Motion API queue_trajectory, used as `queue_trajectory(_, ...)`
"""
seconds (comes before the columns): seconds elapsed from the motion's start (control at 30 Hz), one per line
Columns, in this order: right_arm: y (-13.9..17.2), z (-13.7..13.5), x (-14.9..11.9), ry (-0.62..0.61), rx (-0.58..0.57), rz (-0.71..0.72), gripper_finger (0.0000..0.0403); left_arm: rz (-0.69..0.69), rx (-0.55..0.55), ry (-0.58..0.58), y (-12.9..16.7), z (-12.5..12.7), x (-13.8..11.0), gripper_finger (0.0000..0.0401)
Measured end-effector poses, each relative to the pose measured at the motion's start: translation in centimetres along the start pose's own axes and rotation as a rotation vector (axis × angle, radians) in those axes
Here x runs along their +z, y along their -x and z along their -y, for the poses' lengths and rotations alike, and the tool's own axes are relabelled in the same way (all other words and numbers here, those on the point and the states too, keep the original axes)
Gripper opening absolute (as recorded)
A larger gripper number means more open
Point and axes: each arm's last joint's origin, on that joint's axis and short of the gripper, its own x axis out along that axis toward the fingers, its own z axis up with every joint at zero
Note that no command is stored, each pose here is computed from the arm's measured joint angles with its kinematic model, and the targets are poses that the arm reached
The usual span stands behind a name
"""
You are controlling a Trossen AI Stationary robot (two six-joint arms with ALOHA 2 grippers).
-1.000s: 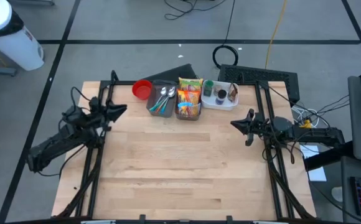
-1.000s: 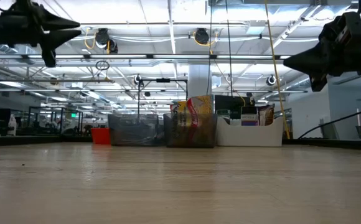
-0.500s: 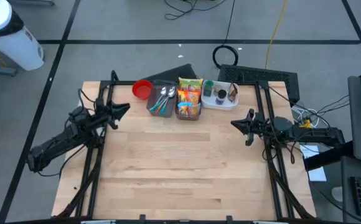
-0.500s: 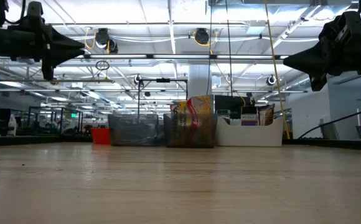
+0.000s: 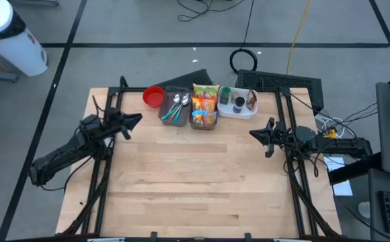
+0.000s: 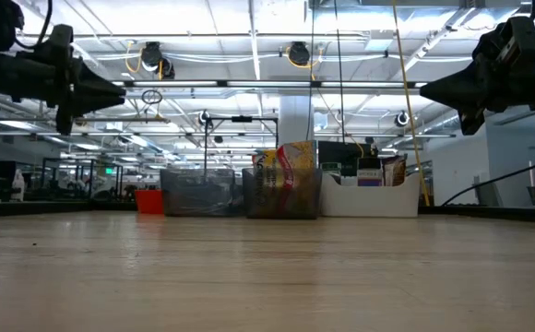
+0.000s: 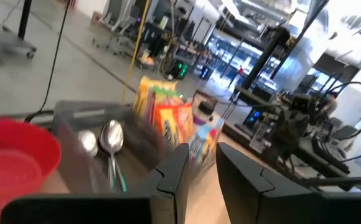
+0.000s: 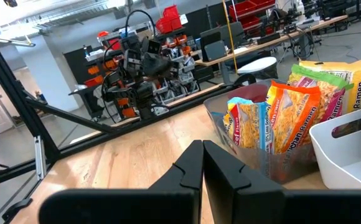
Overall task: Pick & Place Food Item
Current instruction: Return to Home Position
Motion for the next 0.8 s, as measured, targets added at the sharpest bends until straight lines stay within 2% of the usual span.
queue_trajectory(0.17, 0.0, 0.0, 0.0, 0.0, 0.0, 0.0, 0.0004, -0.056, -0.016, 0.064, -0.4, -0.7, -1.5, 0.0085)
queue_trajectory(0.43, 0.0, 0.0, 0.0, 0.0, 0.0, 0.0, 0.0004, -0.081, -0.019, 0.094, -0.6, -0.7, -1.7, 0.0085)
queue_trajectory(0.8, 0.0, 0.0, 0.0, 0.0, 0.0, 0.0, 0.0004, -0.084, -0.021, 0.038, -0.6, -0.7, -1.8, 0.0085)
